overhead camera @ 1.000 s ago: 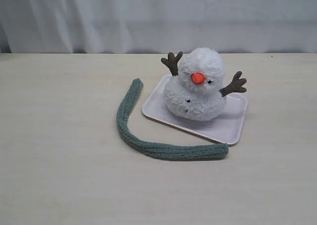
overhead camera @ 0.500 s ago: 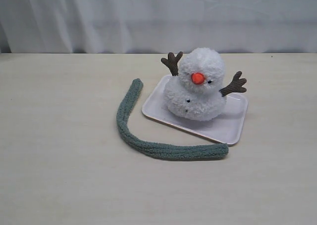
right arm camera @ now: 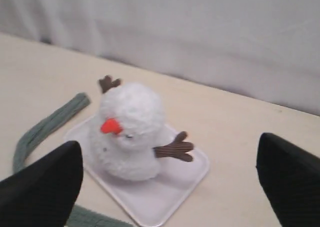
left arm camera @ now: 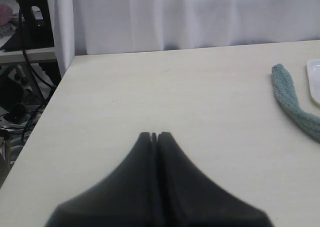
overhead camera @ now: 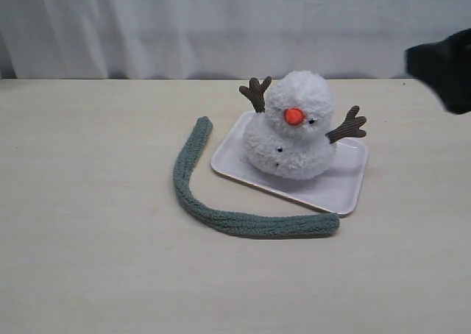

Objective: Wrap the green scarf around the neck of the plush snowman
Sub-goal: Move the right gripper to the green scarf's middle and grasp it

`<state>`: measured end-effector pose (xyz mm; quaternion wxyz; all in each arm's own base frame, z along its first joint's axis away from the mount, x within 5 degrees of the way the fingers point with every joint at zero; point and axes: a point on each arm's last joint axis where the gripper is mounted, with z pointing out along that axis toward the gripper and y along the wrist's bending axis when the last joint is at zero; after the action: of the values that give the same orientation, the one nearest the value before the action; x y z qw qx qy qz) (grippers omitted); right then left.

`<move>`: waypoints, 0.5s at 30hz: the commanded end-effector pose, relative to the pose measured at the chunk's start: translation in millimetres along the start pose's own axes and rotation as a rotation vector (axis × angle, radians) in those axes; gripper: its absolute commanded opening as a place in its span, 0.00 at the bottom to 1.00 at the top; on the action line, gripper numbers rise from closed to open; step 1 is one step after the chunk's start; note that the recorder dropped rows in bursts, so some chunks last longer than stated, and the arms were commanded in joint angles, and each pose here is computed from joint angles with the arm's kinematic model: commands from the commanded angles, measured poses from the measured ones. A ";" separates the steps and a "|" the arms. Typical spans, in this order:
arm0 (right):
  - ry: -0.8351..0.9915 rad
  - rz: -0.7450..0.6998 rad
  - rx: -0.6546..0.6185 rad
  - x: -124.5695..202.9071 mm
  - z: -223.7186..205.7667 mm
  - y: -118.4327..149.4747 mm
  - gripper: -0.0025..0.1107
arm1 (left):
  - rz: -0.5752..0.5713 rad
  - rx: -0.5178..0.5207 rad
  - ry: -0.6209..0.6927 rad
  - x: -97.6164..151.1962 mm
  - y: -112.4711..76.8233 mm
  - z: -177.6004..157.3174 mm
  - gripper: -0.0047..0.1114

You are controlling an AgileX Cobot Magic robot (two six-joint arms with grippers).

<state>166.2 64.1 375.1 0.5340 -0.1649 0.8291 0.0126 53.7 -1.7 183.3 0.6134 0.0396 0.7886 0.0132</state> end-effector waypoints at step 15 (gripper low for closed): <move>0.686 -0.454 -0.318 36.8 168.7 178.6 0.76 | 0.000 -0.003 -0.013 -0.7 0.2 0.0 0.04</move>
<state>241.4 241.0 257.0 0.2131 -0.4016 0.8899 -0.0369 53.7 -1.7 183.3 0.6134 0.0396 0.7886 0.0132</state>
